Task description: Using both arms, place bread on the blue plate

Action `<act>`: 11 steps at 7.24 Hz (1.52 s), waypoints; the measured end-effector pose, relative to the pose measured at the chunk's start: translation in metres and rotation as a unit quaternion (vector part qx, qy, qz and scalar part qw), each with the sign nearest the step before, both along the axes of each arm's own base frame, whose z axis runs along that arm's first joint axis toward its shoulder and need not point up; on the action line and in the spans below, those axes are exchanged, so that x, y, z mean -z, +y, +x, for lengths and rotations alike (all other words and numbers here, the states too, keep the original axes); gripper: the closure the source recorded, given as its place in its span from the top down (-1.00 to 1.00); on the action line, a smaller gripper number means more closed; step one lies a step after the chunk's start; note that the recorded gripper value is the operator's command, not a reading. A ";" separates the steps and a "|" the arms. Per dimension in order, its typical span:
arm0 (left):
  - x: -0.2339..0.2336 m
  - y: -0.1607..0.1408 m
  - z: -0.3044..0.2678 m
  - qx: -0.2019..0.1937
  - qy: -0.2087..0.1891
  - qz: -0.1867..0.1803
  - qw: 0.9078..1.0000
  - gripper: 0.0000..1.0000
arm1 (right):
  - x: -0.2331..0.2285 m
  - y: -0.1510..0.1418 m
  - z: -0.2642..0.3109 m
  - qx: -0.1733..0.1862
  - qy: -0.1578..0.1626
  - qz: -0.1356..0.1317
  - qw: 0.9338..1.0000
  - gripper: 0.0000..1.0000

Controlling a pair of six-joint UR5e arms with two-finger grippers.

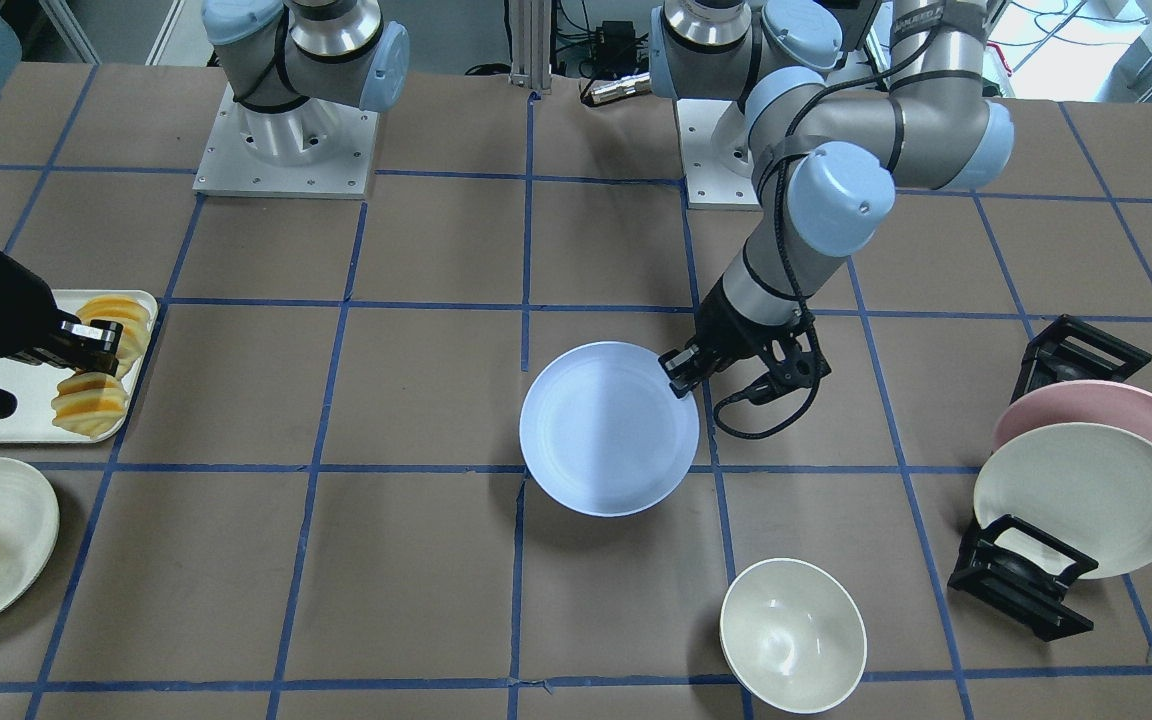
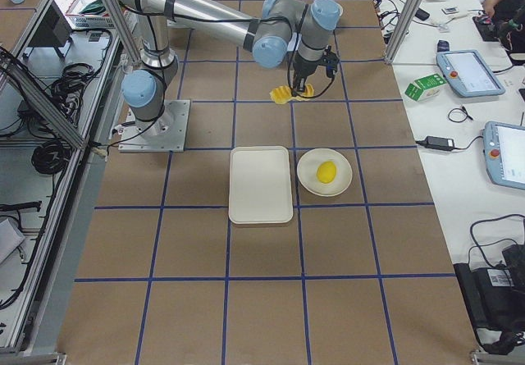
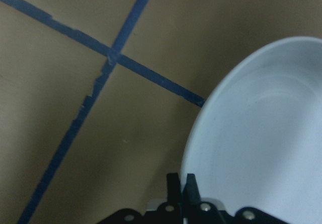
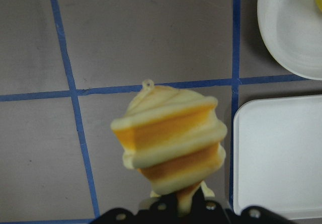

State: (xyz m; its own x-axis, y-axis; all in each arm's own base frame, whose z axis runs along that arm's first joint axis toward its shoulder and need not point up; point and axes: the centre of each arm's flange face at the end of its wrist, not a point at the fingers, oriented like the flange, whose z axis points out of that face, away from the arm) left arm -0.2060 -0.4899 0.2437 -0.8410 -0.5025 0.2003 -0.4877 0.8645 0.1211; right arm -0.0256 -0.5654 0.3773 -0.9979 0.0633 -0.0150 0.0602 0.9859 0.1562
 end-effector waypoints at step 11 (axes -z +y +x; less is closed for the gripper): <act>-0.187 -0.052 0.071 0.173 -0.178 -0.019 0.969 1.00 | 0.045 0.012 0.267 0.051 -0.018 -0.011 0.998 -1.00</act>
